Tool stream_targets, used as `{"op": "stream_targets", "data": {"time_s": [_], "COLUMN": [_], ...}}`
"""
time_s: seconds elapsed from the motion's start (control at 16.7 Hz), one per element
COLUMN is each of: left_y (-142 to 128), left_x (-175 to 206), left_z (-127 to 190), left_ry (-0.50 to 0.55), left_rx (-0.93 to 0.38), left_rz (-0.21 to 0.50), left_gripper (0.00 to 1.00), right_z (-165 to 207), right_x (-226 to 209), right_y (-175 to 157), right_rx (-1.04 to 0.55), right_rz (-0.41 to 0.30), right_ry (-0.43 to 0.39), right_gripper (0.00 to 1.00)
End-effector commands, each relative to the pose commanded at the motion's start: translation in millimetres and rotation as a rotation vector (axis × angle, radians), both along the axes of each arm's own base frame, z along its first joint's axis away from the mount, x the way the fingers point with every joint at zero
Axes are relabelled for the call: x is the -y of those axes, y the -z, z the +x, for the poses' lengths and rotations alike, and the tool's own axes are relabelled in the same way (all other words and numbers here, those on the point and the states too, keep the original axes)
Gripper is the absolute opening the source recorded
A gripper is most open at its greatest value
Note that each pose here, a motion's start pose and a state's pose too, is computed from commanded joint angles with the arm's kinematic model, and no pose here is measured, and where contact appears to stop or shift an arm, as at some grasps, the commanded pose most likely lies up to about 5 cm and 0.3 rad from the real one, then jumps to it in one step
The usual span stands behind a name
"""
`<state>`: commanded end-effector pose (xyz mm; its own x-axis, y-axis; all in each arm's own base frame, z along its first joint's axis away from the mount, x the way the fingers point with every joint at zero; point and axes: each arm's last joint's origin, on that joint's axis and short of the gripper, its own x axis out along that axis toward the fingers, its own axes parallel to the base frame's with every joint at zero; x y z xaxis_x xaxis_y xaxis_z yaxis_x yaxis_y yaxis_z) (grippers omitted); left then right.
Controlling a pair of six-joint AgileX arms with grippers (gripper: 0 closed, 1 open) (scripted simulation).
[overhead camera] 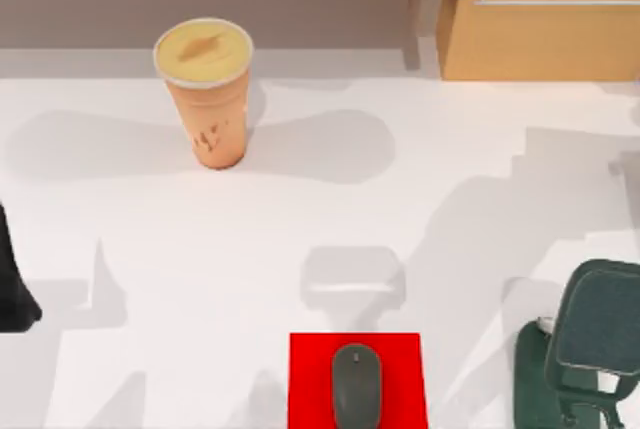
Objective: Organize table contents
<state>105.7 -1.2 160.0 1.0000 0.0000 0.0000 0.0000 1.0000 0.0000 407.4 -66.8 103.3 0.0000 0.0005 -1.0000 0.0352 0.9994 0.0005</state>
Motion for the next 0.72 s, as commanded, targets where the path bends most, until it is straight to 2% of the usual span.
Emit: {"op": "stream_targets", "data": {"time_s": [0.18,0.24,0.72], "left_y": [0,0,0], "left_x": [0,0,0], "left_z": [0,0,0], "left_ry": [0.0,0.0,0.0], "left_rx": [0.0,0.0,0.0], "left_rz": [0.0,0.0,0.0], "left_gripper": [1.0,1.0,1.0], "right_z": [0,0,0], "right_x": [0,-1,-1], "right_y": [0,-11,-41], "right_rx": [0.0,0.021,0.021], "right_rz": [0.0,-0.001,-0.001], "right_ry": [0.0,0.0,0.0], "right_gripper": [0.0,0.0,0.0]}}
